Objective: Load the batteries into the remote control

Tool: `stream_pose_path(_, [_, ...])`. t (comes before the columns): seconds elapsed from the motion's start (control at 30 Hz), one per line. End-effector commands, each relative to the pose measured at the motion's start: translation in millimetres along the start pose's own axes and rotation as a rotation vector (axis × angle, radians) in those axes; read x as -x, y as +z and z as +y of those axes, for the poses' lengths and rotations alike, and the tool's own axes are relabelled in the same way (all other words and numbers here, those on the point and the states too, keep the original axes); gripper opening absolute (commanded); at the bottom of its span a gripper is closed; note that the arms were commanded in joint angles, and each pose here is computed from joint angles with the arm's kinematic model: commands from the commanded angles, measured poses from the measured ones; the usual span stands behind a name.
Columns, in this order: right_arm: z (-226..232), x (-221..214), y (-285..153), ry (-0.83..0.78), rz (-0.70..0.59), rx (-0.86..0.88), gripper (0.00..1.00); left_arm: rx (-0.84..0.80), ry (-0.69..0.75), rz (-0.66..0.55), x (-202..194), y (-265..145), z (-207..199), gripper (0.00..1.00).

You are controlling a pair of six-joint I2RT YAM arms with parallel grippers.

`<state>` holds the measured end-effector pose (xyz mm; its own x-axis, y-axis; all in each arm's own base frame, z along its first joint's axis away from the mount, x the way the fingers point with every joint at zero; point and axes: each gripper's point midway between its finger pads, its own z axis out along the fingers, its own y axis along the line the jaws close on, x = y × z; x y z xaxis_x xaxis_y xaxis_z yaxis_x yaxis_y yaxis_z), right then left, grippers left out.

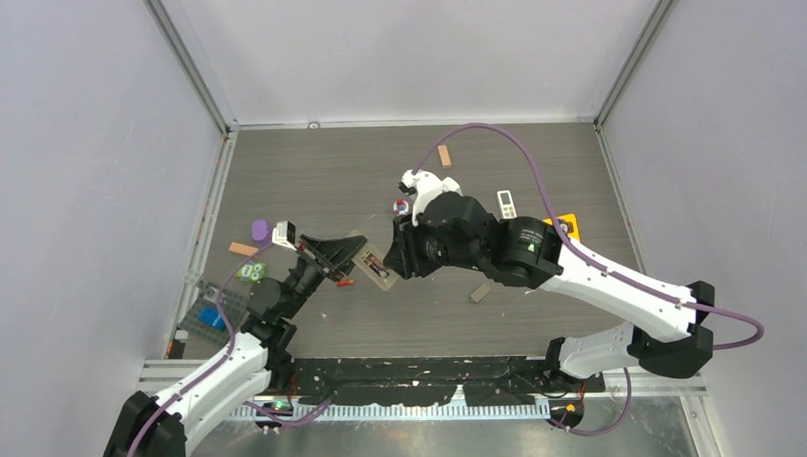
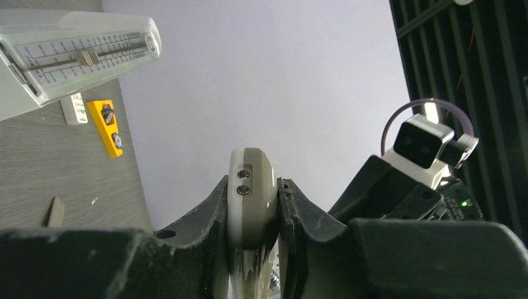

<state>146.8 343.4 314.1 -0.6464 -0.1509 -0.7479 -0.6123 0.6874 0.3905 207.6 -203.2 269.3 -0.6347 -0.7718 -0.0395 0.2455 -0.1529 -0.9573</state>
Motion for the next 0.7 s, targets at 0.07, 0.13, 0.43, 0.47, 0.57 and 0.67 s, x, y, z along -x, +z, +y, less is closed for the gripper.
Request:
stream_pose_path(0.07, [23.9,0.9,-3.6,-0.060,-0.030,0.165,0.25,-0.095,-0.051,-0.056,9.5,-2.2,-25.8,0.00])
stream_pose_path(0.13, [27.0,-2.8,-1.9,-0.059,-0.009,0.181,0.23,-0.094,-0.055,-0.058,9.9,-2.3,-25.9,0.00])
stream_pose_path(0.43, [27.5,-11.8,12.9,-0.030,0.035,0.169,0.19,-0.090,-0.052,-0.060,9.9,-3.3,-25.6,0.00])
stream_pose_path(0.47, [27.3,-13.2,15.7,-0.028,0.042,0.164,0.17,-0.089,-0.051,-0.062,10.3,-3.4,-25.7,0.00])
stream_pose_path(0.57, [25.8,-14.7,21.2,-0.014,0.049,0.152,0.14,-0.090,-0.049,-0.061,10.2,-3.4,-26.0,0.00])
stream_pose_path(0.67, [22.9,-15.2,26.0,-0.002,0.051,0.141,0.10,-0.087,-0.048,-0.056,9.1,-3.6,-25.1,0.00])
